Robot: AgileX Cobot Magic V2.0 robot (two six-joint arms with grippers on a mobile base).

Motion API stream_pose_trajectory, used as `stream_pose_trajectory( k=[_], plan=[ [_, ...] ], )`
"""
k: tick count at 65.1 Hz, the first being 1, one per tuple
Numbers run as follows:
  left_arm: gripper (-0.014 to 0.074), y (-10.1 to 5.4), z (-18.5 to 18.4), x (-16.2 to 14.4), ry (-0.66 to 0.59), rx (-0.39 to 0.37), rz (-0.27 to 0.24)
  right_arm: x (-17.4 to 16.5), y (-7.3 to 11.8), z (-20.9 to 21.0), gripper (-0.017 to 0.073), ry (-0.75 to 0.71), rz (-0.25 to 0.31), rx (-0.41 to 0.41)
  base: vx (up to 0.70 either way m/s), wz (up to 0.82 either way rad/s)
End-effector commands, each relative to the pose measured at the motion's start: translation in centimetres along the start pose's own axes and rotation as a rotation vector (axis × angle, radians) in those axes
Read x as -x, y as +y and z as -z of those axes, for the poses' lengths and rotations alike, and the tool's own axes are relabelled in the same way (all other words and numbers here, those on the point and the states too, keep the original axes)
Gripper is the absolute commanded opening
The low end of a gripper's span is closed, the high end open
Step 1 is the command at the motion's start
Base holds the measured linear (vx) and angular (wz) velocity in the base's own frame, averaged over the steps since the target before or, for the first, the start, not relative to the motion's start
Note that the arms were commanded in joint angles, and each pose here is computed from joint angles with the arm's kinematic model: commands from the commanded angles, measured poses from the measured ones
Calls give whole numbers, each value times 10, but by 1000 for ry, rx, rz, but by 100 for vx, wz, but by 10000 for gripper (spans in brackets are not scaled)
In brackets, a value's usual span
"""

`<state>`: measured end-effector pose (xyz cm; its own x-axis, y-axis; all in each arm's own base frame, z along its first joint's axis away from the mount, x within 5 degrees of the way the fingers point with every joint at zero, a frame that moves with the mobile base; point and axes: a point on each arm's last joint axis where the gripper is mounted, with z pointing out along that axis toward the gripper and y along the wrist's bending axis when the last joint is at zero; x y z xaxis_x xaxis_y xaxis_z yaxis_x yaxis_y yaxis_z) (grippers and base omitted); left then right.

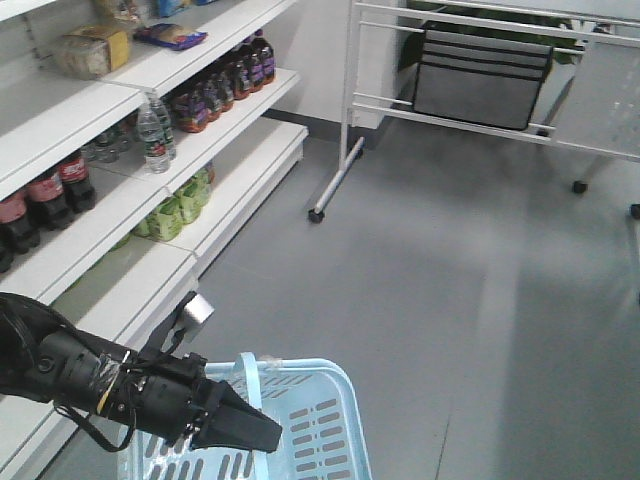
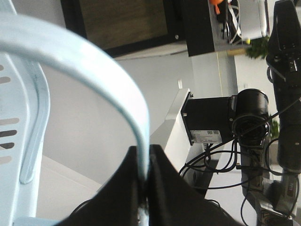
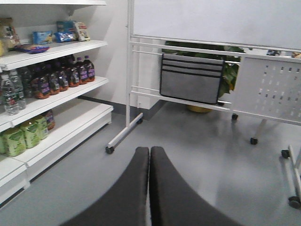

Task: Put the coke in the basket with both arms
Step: 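Turn the base away from the drink shelf holding the basket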

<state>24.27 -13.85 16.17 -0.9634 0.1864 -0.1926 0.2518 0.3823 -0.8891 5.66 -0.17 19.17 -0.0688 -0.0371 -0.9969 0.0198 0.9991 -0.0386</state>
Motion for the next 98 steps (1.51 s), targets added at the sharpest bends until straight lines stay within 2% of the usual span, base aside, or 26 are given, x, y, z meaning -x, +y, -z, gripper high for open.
stream_pose_trajectory(
  k=[1,40,98],
  plan=[
    [-7,-34,8,-1,26,-226,-50,4,0,1,-9,-82,11,4,-2,-48],
    [-7,-34,8,-1,26,-226,-50,4,0,1,-9,-82,11,4,0,-44],
    [-7,-34,8,-1,26,-226,-50,4,0,1,-9,-82,11,4,8,-25]
  ],
)
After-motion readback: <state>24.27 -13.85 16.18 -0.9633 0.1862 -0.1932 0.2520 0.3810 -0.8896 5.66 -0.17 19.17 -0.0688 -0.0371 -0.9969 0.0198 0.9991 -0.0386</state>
